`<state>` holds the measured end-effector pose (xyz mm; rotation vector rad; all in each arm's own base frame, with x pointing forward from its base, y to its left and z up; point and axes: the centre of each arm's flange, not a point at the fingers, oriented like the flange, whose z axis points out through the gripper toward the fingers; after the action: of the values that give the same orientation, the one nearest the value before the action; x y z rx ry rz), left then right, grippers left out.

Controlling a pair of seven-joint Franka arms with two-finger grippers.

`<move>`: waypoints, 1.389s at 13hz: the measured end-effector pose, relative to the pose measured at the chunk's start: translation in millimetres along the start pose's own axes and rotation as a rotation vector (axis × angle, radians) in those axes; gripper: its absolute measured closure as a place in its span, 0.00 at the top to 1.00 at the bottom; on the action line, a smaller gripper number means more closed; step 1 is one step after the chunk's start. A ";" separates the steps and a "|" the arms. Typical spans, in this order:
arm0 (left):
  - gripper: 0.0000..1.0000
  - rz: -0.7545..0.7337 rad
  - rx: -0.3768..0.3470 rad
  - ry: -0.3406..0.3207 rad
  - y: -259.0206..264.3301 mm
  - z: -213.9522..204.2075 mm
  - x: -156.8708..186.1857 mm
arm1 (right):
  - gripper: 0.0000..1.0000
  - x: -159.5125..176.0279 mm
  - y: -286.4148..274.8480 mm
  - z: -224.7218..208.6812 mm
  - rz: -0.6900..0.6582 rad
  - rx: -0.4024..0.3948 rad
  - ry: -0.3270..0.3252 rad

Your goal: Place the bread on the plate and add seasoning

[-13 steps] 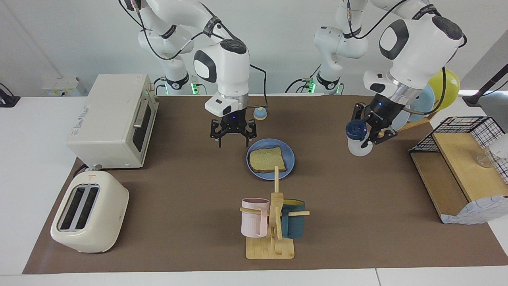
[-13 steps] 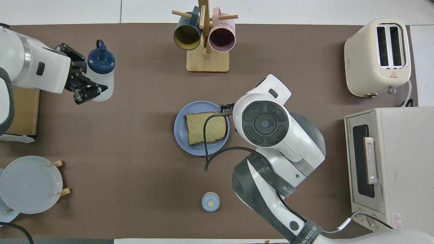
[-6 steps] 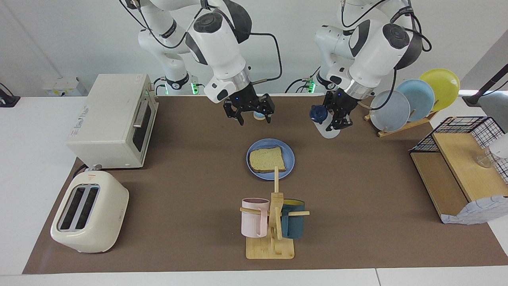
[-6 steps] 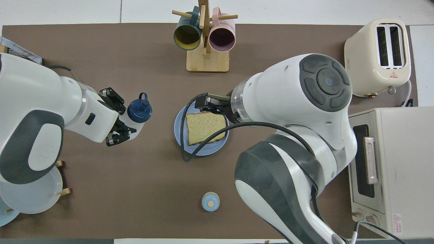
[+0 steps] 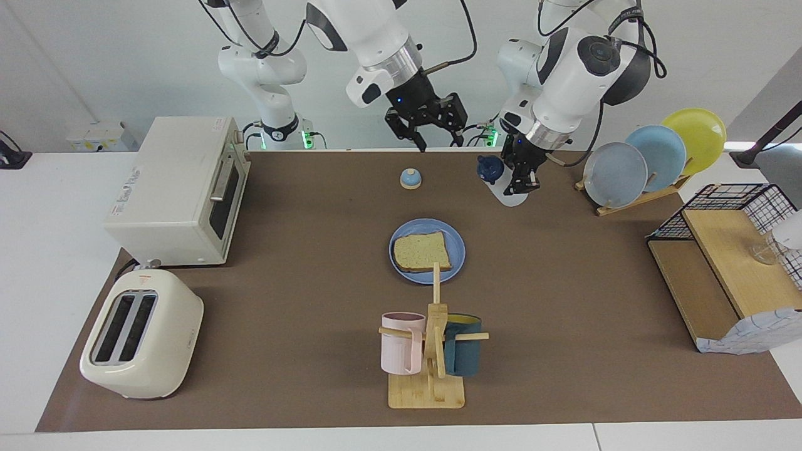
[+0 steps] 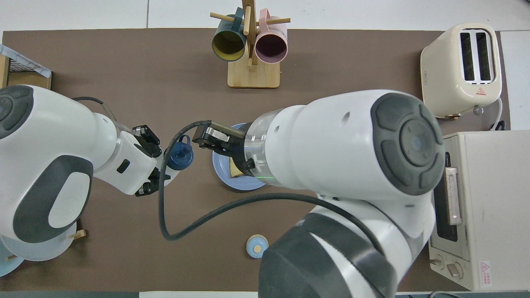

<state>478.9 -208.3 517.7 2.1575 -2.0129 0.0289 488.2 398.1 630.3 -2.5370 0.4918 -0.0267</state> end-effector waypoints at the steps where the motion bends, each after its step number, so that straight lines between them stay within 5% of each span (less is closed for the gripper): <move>1: 0.44 0.003 -0.001 0.000 1.1 0.3 0.9 | 0.64 -7.1 -6.4 4.3 0.006 0.031 0.009; 6: 0.44 0.005 -0.003 -0.001 2.1 1.0 1.5 | 0.46 -22.6 -4.6 39.9 -0.050 0.002 0.042; 18: 0.44 0.011 -0.005 -0.004 4.0 2.7 4.5 | 0.37 -22.9 -9.9 52.6 -0.032 0.040 0.062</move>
<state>475.0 -213.4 516.2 2.1447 -2.0249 0.0211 476.5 441.0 592.7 -2.5108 0.4697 -0.1263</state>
